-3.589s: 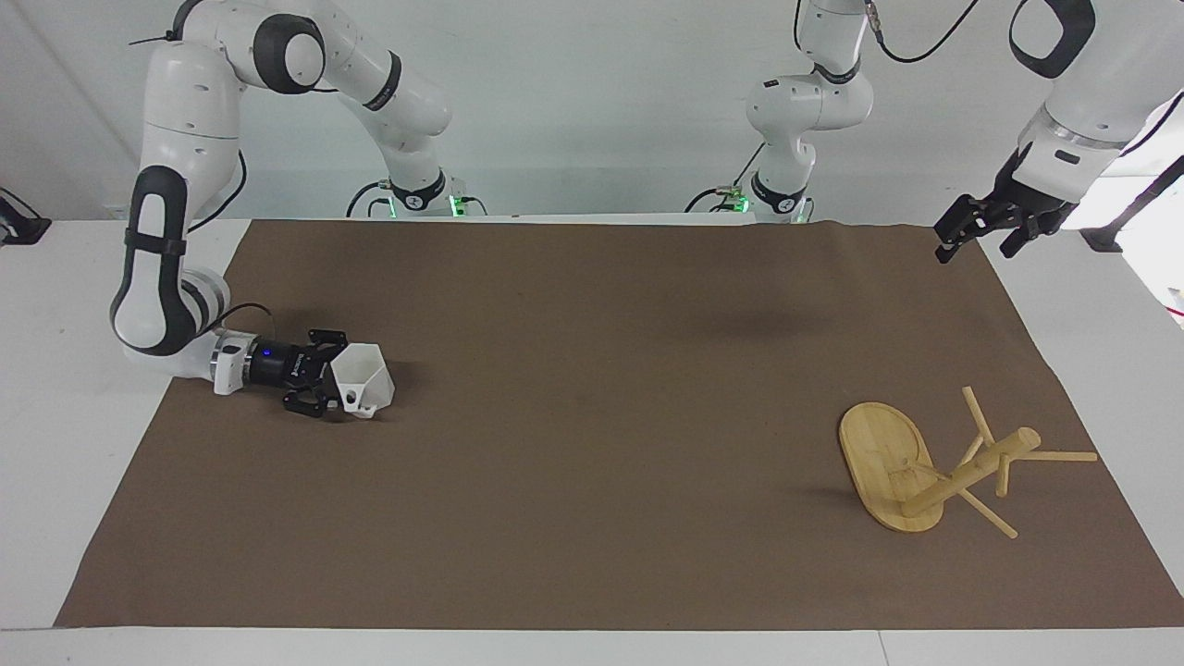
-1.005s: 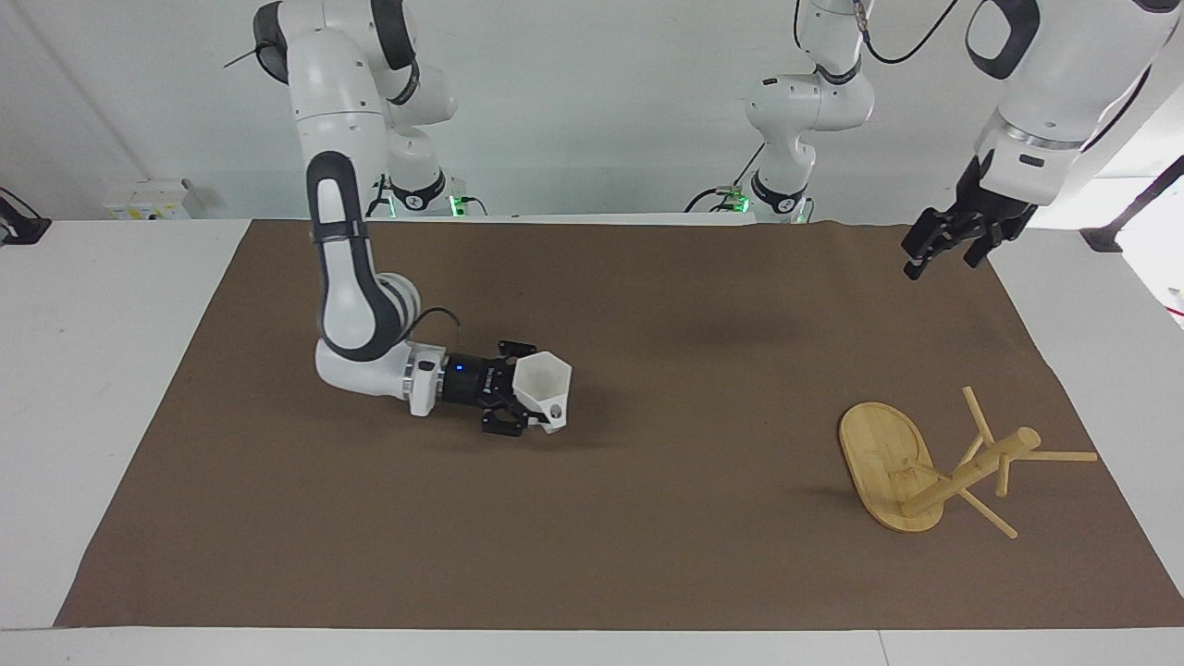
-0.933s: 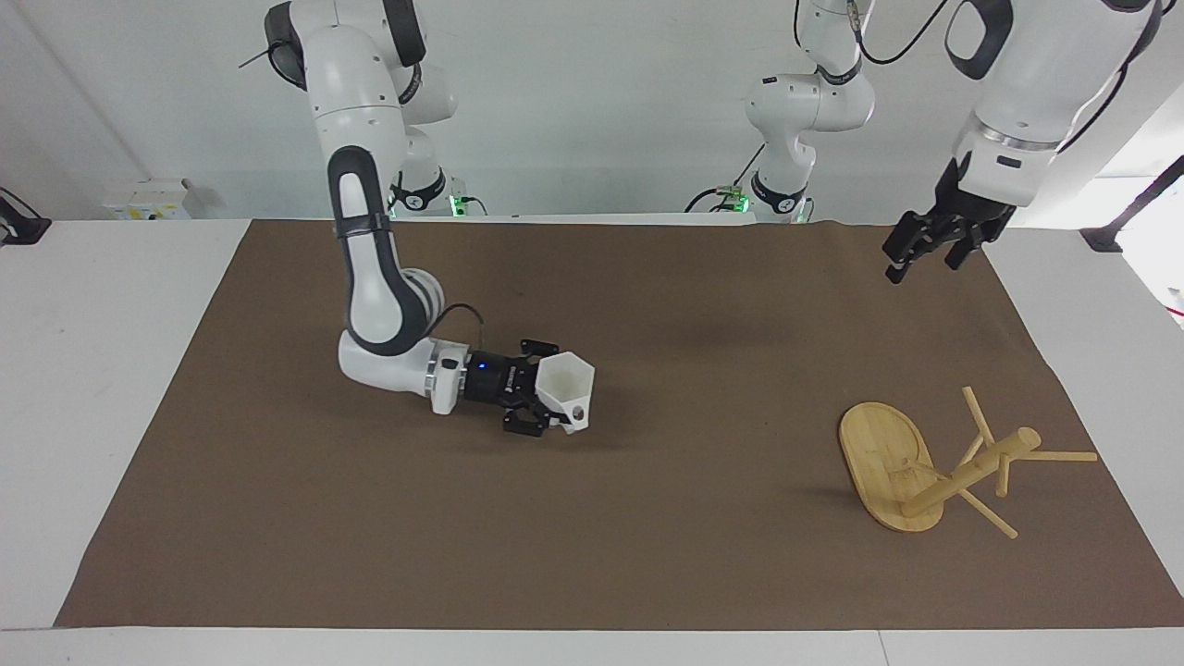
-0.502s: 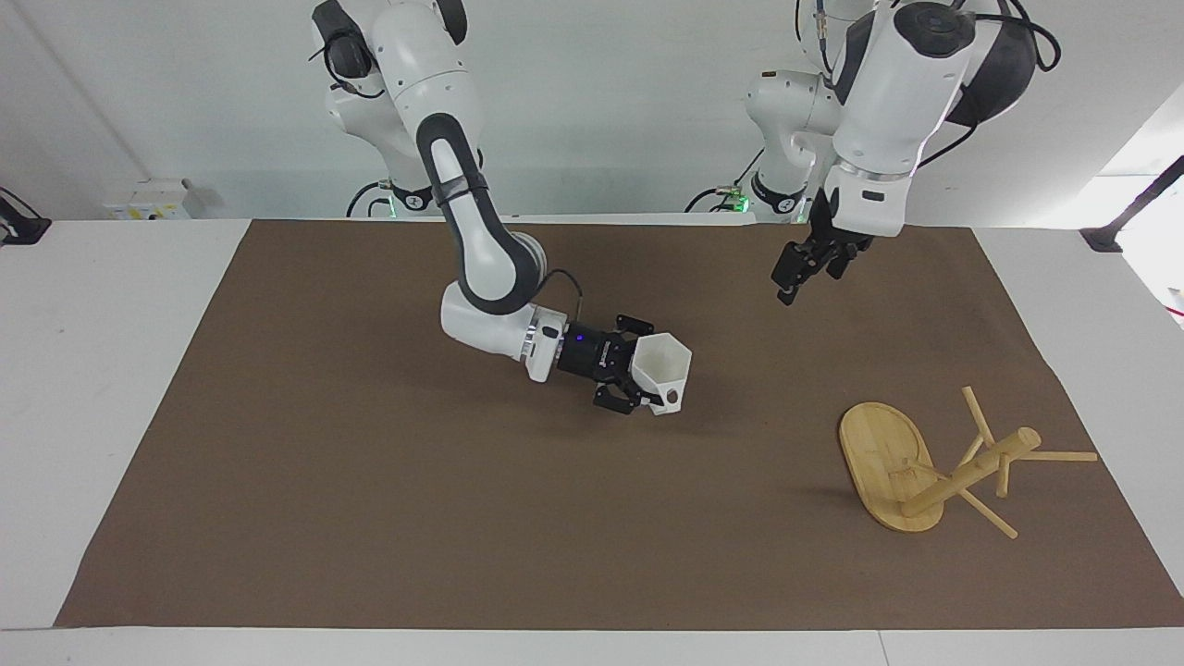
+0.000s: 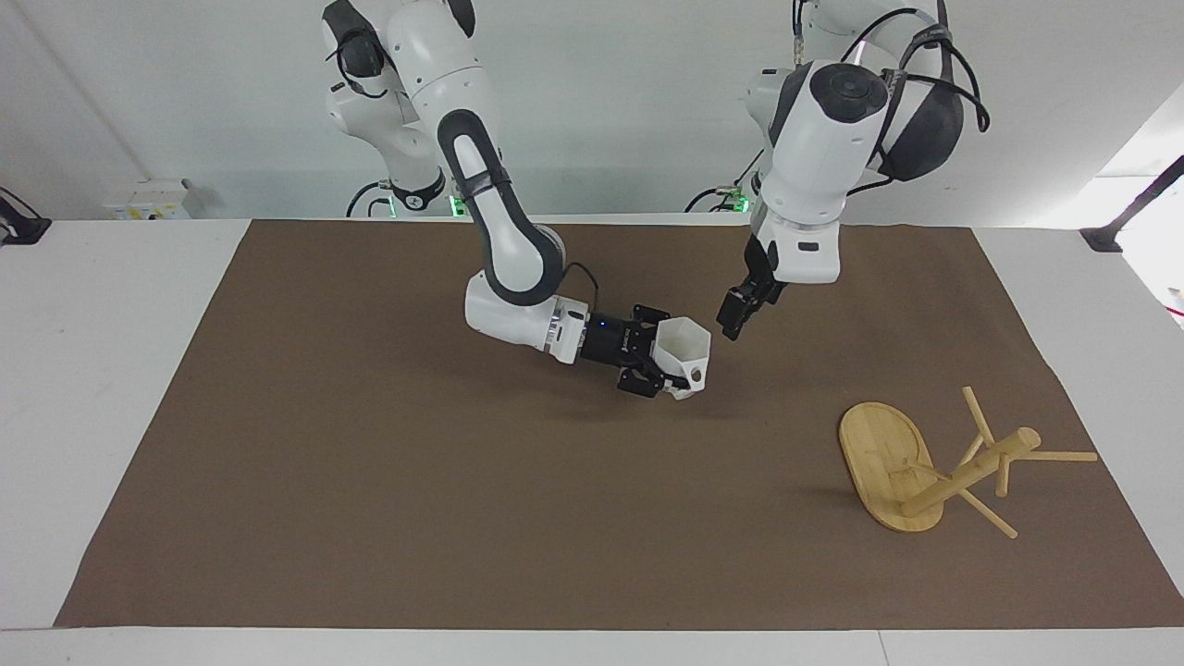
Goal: Hang cup on rack
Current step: 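Grasp the cup with the left gripper from the right gripper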
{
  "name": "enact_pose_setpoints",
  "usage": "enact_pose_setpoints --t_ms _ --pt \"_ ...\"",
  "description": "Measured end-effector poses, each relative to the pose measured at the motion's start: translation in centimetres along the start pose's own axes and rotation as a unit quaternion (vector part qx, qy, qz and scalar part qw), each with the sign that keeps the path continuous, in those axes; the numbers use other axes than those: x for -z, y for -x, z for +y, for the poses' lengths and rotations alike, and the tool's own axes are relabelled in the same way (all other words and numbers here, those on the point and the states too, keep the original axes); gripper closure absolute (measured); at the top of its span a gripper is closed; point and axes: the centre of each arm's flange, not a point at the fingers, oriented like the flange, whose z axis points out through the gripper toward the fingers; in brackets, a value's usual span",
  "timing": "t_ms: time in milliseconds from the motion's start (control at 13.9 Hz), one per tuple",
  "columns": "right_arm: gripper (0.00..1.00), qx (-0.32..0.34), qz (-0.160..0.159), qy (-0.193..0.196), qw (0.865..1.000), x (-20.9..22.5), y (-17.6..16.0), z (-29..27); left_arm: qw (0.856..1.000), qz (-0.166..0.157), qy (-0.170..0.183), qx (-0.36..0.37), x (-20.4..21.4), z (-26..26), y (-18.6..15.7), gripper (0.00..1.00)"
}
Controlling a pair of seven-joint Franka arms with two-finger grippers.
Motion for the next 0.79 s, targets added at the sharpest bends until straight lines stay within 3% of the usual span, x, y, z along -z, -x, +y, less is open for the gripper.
enact_pose_setpoints --t_ms 431,502,574,646,789 --pt "0.19 -0.014 0.014 0.002 1.000 -1.1 -0.3 -1.2 1.000 -0.010 -0.019 0.011 -3.1 0.0 2.5 0.06" --pt "0.19 -0.014 0.014 0.003 1.000 -1.2 -0.3 -1.1 1.000 -0.010 -0.020 0.013 -3.2 -0.1 2.8 0.12" --pt "0.19 -0.014 0.014 0.003 1.000 -1.1 -0.4 -1.1 1.000 -0.011 -0.019 0.013 -3.1 -0.1 3.1 0.12" --pt "0.19 -0.014 0.014 0.003 1.000 -1.1 -0.4 -1.1 1.000 -0.011 -0.017 0.013 -2.9 -0.2 3.2 0.19" --pt "0.19 -0.014 0.014 0.003 1.000 -1.1 -0.4 -1.1 1.000 -0.008 -0.009 0.013 -3.1 -0.2 3.2 0.45"
